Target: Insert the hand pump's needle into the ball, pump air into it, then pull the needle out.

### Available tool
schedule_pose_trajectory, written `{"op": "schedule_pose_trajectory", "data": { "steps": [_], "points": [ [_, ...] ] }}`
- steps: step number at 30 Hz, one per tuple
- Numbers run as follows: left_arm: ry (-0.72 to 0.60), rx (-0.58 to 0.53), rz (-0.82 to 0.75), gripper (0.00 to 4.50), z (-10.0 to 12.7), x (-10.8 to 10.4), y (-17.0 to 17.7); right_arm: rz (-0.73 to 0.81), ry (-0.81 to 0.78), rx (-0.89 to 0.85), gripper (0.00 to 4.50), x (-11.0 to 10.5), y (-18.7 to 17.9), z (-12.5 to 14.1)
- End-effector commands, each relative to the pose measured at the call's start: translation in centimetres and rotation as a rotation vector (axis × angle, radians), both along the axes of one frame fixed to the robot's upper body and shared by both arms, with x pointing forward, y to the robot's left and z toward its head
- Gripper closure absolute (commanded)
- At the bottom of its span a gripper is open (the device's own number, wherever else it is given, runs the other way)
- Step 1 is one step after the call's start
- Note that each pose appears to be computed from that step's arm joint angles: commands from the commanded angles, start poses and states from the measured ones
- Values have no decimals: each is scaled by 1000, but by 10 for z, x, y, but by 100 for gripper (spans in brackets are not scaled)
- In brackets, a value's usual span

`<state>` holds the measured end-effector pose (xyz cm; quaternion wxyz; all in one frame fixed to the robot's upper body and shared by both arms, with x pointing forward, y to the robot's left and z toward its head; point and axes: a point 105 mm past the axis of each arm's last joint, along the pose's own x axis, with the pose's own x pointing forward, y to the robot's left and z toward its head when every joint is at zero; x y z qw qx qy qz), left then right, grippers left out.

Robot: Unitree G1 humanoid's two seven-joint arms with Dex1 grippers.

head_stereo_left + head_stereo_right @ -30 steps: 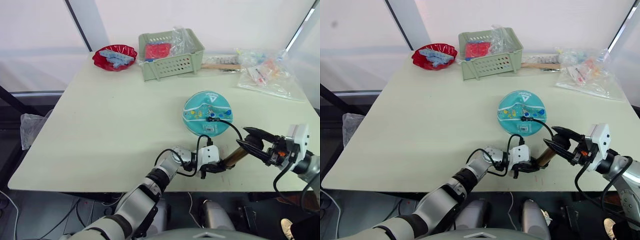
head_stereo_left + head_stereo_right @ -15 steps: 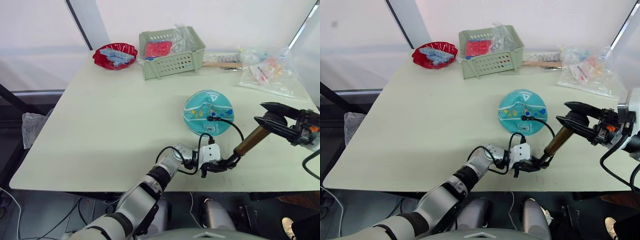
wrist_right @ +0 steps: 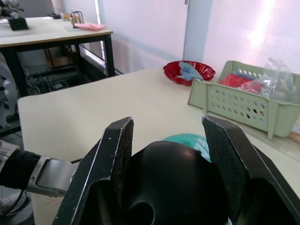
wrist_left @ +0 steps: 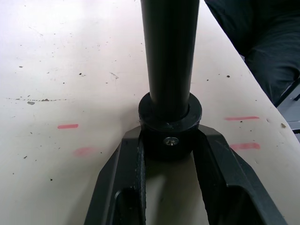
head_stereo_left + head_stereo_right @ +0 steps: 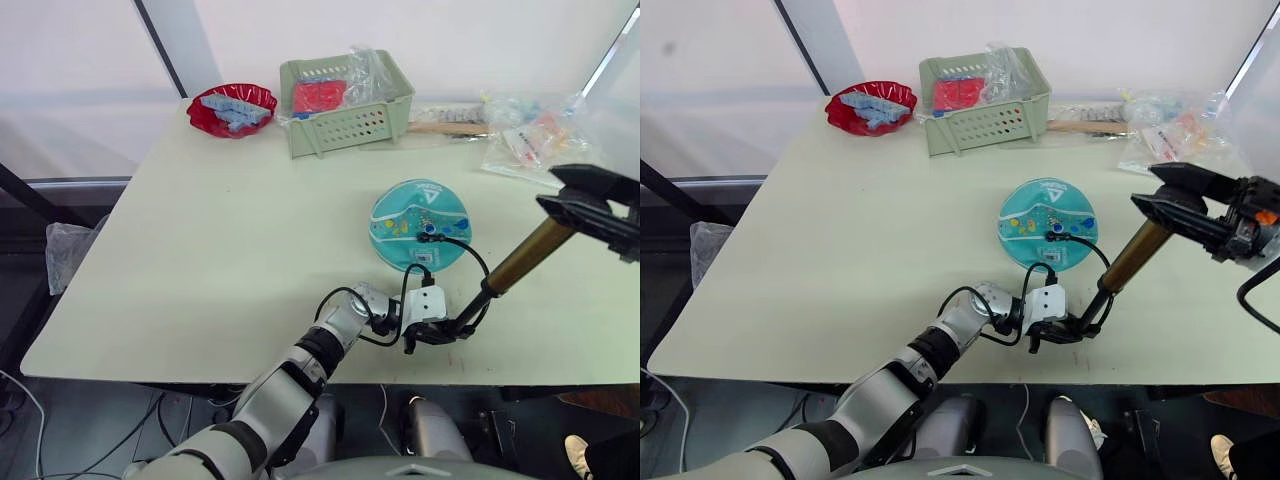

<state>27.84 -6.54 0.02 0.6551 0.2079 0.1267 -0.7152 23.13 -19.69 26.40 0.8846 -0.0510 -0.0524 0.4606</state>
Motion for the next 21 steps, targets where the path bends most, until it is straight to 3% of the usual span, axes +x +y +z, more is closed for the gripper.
{"op": "schedule_pose_trajectory", "data": {
  "steps": [1,5,14,21],
  "points": [
    [109,213,58,354,-51,-11,35,11,74,-35,263,0,10,-36],
    [110,216,63,354,-51,-11,36,19,111,-55,263,1,14,-59],
    [128,235,68,354,-54,-13,38,22,239,-94,263,-6,25,-142],
    [139,259,68,354,-57,-14,40,23,221,-110,263,-7,32,-160]
  ]
}}
